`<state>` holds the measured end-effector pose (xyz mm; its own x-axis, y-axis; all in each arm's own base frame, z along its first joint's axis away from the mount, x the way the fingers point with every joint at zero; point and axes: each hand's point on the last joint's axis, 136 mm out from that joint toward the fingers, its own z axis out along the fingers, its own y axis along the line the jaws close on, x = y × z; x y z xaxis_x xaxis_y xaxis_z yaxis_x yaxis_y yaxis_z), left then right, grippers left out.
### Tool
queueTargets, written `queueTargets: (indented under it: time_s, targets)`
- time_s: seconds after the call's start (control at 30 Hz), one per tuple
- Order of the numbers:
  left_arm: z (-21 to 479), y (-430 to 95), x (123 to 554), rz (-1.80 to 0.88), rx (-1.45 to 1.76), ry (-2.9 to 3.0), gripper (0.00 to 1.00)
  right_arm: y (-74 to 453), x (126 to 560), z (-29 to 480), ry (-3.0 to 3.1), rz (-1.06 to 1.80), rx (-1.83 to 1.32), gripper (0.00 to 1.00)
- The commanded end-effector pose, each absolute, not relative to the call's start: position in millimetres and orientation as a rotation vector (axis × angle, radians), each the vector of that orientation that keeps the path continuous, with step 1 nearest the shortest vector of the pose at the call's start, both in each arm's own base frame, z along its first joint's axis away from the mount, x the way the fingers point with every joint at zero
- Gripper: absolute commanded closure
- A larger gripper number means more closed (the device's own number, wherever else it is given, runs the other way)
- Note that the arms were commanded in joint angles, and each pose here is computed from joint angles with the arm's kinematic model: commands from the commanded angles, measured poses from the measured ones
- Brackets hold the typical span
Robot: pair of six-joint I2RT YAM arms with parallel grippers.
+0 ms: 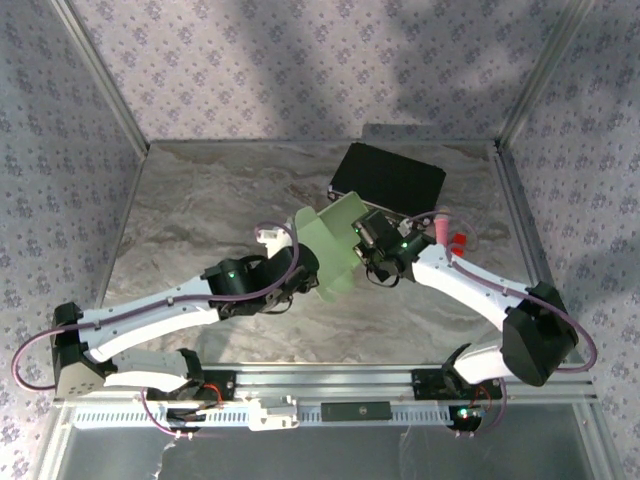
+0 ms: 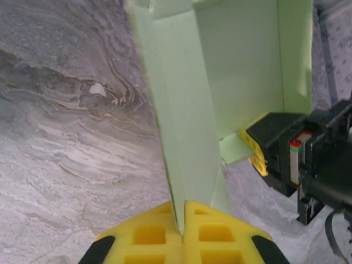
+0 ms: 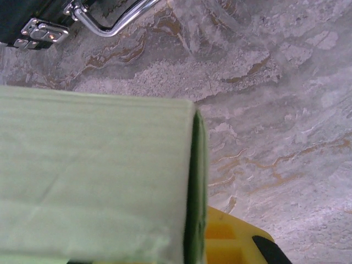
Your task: Fold the paper box
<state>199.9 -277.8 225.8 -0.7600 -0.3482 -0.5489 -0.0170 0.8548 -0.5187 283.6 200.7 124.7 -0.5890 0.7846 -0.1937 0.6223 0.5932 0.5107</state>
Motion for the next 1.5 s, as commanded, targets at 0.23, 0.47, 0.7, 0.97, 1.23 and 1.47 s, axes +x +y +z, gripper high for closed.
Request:
queueTargets:
  time_s: [0.23,0.47,0.7,0.97,1.23,1.47]
  targets:
    - [242.3,-247.7,208.8,-0.487,-0.112,2.420,1.00,205.6,271.6,152.6,2.436,0.594,0.984,0.33]
    - [250.7,-241.6,207.9,-0.475,0.209,2.581,1.00,198.0,248.1,207.9,2.456,0.542,0.506,0.26]
    - [261.4,-268.4,182.5,-0.675,0.648,2.670,1.00,172.3,261.1,238.8,2.370,0.596,0.100,0.44]
    - [253.2,-293.7,157.4,-0.798,1.000,2.755,1.00,152.4,259.4,238.9,2.388,0.567,0.010,0.43]
    - [221.1,-286.2,194.5,-0.384,1.284,2.796,1.00,163.2,264.1,207.0,2.418,0.654,-0.089,0.45]
    - [222.7,-288.2,210.9,-0.336,1.480,2.725,1.00,172.5,267.5,178.1,2.457,0.666,-0.172,0.50]
